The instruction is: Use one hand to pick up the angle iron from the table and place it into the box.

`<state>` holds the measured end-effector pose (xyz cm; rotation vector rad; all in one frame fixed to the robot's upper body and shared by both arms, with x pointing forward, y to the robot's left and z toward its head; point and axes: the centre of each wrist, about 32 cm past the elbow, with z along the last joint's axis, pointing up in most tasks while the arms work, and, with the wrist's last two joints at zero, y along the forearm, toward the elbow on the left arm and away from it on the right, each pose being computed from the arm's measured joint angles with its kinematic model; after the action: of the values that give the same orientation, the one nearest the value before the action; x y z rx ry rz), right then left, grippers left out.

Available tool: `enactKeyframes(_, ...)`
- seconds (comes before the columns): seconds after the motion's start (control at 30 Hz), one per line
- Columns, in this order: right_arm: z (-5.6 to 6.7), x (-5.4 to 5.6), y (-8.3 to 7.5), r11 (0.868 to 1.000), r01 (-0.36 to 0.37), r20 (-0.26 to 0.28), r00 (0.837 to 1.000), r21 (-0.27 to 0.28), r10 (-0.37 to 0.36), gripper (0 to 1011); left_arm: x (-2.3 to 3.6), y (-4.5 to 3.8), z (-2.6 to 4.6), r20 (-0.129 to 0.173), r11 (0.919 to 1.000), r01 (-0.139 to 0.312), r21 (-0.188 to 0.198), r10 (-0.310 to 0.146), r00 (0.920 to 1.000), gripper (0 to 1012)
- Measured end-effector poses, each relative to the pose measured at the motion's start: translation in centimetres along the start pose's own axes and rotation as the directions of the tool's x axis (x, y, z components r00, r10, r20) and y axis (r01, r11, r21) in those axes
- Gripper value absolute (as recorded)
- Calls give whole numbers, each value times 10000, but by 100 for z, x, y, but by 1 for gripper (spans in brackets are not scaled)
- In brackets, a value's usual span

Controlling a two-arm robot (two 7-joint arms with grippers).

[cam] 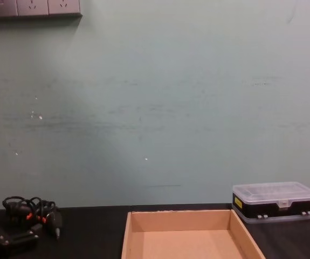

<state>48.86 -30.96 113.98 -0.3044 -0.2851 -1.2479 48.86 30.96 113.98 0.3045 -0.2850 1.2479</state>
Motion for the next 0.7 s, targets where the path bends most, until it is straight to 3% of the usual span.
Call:
enactKeyframes(0.43, -5, 6, -12, 10000, -36, -66, 10000, -3, 36, 1000, 0, 0, 0, 0, 10000, -1, 0, 1, 10000, 1000)
enactKeyframes(0.7, 157, 109, -151, 9989, -469, 5, 9989, -2, 469, 1002, 0, 0, 0, 0, 10000, 0, 0, 0, 10000, 1000)
